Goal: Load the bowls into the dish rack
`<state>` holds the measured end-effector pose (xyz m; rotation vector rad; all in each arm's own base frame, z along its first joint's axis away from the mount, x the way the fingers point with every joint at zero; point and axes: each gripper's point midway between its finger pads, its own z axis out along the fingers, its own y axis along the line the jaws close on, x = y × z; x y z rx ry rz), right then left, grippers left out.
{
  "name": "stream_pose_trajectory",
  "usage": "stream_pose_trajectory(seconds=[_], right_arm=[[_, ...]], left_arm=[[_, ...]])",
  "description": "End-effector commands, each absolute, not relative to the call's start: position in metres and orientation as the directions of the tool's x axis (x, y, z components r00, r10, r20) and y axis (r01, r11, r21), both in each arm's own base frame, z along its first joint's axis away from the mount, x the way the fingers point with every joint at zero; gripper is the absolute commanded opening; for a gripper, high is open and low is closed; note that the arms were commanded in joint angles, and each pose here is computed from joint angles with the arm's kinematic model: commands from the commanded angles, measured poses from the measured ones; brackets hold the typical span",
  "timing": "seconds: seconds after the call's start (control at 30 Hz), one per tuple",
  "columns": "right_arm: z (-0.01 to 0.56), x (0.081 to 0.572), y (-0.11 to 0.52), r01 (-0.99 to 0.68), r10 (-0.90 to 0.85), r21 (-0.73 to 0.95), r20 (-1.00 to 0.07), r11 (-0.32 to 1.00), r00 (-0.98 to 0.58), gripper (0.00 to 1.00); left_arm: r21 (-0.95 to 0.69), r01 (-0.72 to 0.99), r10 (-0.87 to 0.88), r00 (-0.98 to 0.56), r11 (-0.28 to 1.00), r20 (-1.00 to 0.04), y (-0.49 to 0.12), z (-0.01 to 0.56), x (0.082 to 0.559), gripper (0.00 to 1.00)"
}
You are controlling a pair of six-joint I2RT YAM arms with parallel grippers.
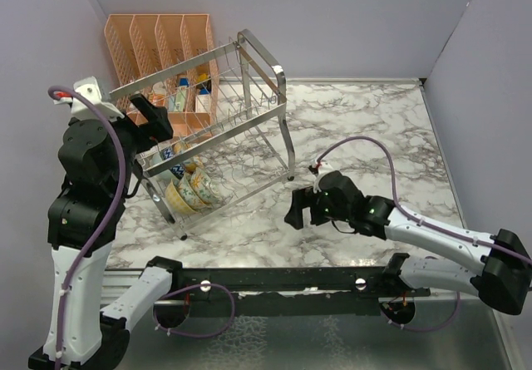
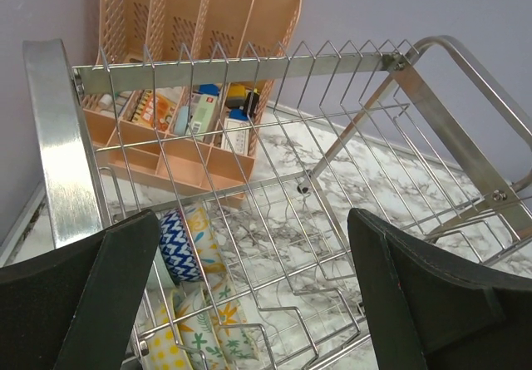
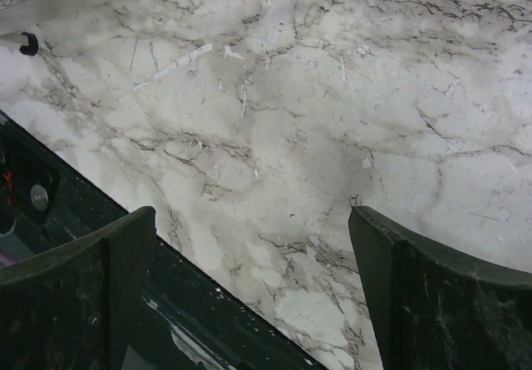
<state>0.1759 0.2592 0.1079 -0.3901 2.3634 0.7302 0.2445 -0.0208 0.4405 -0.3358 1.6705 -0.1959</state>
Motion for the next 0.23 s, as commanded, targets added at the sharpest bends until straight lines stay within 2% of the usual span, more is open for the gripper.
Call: stream_pose_trajectory(seconds=[0.0,0.2], right_arm=[[0.1271,0.1854,0.2572,-0.428,-0.056,0.392,-0.681,0.814,-0.730,0.99],[0.1265,0.1854,0.2556,-0.429,-0.061,0.384,-0.683,0.818,-0.728,0.99]], left_arm=[[-0.306,-0.123,-0.317,-0.087,0.944,-0.944,-0.0167,0.4426,0.2477,0.99],[-0.301,-0.119,-0.313,-0.103,0.946,-0.944,-0.0184,0.4441,0.2486,0.99]])
